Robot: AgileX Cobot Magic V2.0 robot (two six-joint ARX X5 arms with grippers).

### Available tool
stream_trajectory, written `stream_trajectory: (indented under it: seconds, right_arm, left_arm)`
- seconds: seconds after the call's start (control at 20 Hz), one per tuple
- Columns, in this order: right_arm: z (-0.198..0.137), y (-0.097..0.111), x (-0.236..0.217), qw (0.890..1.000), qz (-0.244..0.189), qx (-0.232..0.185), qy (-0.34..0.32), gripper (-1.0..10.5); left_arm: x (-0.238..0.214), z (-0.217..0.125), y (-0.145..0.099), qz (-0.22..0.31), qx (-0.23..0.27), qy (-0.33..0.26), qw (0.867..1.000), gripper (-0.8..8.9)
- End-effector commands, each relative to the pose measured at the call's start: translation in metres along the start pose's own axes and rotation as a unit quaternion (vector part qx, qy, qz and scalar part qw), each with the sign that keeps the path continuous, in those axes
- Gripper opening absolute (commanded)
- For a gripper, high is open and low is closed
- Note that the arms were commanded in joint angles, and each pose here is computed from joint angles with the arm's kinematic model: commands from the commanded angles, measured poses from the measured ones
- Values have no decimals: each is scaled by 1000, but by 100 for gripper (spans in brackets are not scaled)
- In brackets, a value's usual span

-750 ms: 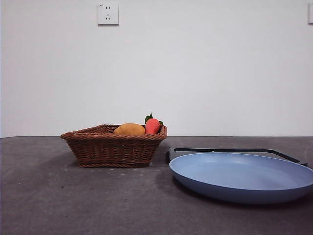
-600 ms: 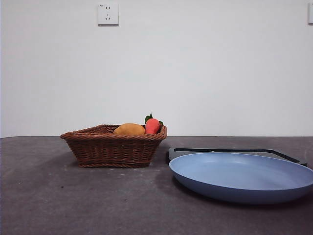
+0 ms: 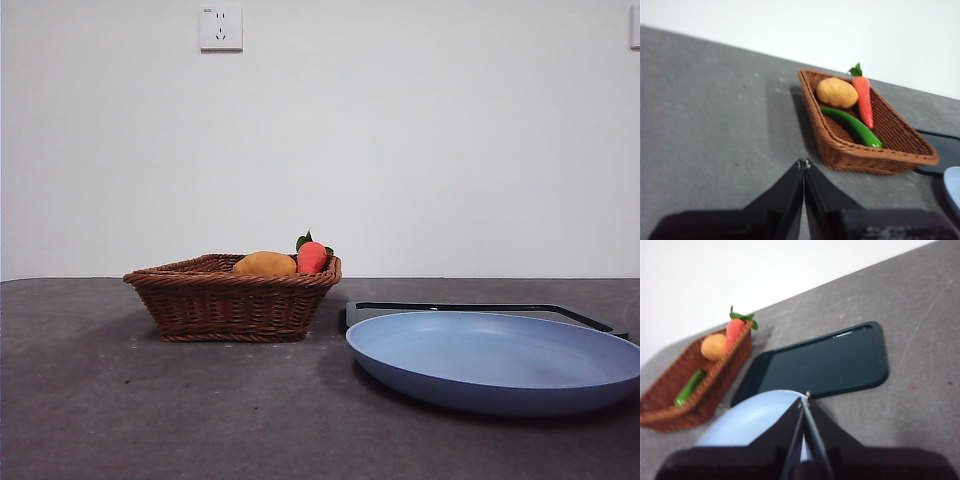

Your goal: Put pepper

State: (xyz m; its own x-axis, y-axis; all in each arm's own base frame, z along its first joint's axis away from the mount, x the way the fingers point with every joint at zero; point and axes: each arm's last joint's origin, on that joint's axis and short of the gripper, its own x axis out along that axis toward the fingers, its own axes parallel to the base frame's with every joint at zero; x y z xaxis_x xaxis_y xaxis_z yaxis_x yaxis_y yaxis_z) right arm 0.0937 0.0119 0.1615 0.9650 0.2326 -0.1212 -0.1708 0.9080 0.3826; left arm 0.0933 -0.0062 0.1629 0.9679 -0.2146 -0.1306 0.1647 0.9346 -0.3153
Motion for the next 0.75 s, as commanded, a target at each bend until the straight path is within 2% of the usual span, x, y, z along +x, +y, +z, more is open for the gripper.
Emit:
stream_trajectory:
  seconds: [0.05,0.25,0.4,0.5,0.75]
  right_arm:
    - [20,9,-7,999,16,21,-37,5]
    - [46,21,-14,998,24,17,-54,5]
    - [67,30,-18,999,21,12,-46,5]
    - [82,36,-20,999,18,-2,-30,5]
    - [117,53,-22,997,44,-54,43,5]
  left_arm:
    - [-9,20,-8,-7,-9,-21,1000,7]
    - [-21,45,-18,-8,-18,-23,1000,7]
    - [-26,63,-25,-2,-19,-1,1000,7]
    - [-27,74,-29,-6,-8,20,1000,7]
    - [-24,103,-40,-44,24,76,996,7]
